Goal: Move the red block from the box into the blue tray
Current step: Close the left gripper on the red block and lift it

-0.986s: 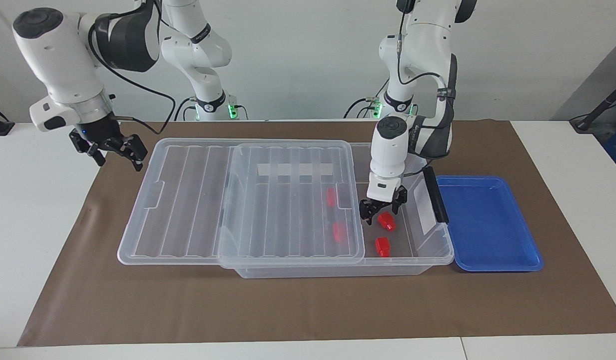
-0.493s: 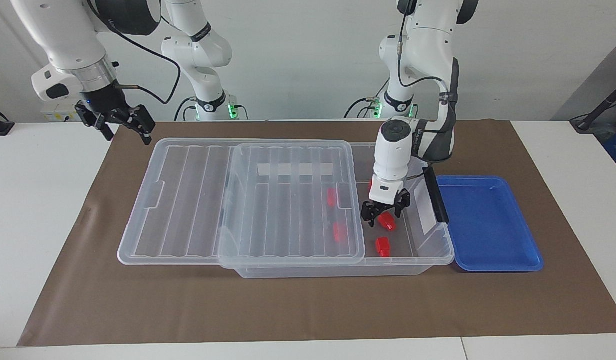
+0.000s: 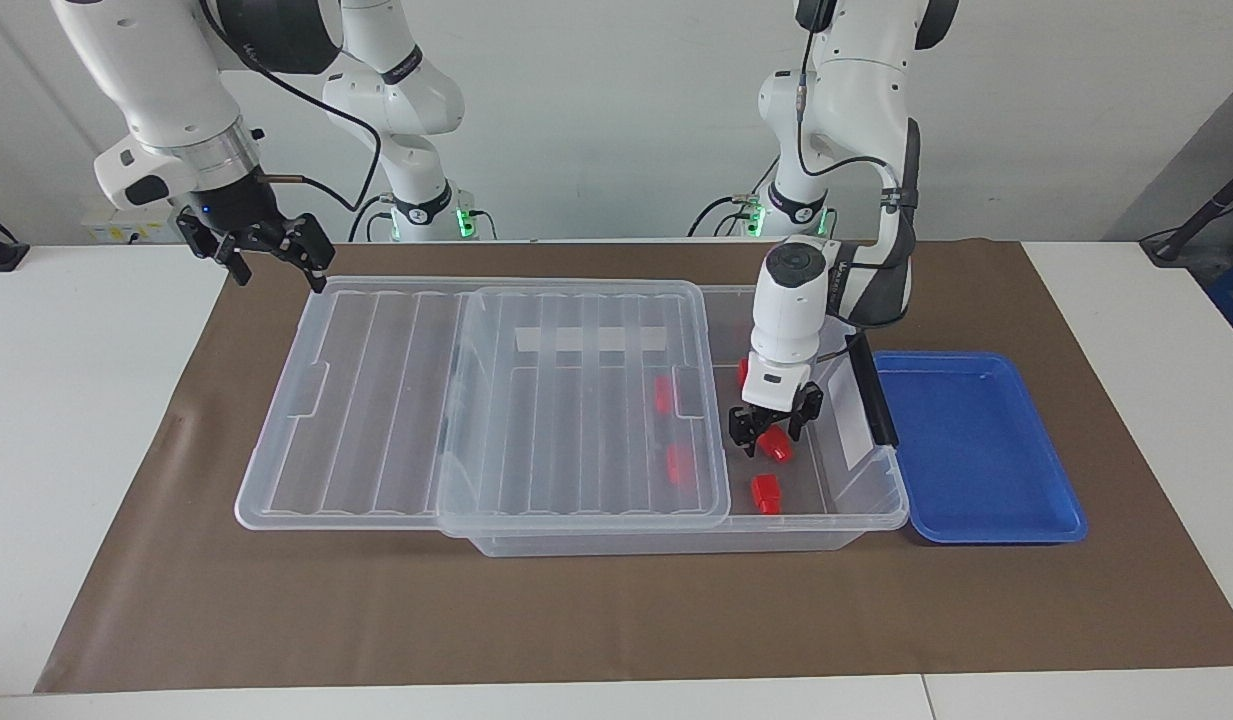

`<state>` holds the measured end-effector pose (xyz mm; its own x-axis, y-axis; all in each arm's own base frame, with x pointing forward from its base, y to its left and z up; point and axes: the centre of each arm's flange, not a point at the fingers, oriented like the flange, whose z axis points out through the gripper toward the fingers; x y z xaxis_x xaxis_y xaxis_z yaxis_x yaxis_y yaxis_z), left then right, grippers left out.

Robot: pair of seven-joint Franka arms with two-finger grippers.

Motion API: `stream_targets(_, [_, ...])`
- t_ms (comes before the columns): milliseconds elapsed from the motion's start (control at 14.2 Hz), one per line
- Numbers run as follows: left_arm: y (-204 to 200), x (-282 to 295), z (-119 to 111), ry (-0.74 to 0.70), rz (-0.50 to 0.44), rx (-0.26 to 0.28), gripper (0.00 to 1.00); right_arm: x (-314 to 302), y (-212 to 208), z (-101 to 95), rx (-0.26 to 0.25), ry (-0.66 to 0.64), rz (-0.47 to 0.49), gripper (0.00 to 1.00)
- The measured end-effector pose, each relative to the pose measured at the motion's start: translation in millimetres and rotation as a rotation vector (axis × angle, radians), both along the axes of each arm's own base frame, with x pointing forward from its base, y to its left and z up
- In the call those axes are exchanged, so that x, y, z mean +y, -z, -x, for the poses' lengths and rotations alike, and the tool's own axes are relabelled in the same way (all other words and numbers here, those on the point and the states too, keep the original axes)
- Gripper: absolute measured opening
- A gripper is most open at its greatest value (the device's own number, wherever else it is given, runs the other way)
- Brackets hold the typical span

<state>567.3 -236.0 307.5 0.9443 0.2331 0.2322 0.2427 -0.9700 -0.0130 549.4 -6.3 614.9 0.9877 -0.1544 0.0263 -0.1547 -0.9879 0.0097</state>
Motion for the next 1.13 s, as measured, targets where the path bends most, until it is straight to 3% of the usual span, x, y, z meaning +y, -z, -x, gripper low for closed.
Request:
stream_targets(211, [0,0,0,0.000,0.000,0.000,0.39,1,0,0.1,0.002,-0.006,0.000,1.00])
stream_targets(282, [0,0,0,0.000,0.000,0.000,0.34,1,0,0.1,0.002,-0.006,0.000,1.00])
stream_targets(634, [-6,2,-3,-0.015,-0.031,0.037,0.34,1,0,0.1,0.002,-0.006,0.001,1.00])
stream_targets(1127, [-76,6,-7,-0.146,-0.016,0.049,0.34,1,1,0.2,0.002,-0.006,0.001,1.00])
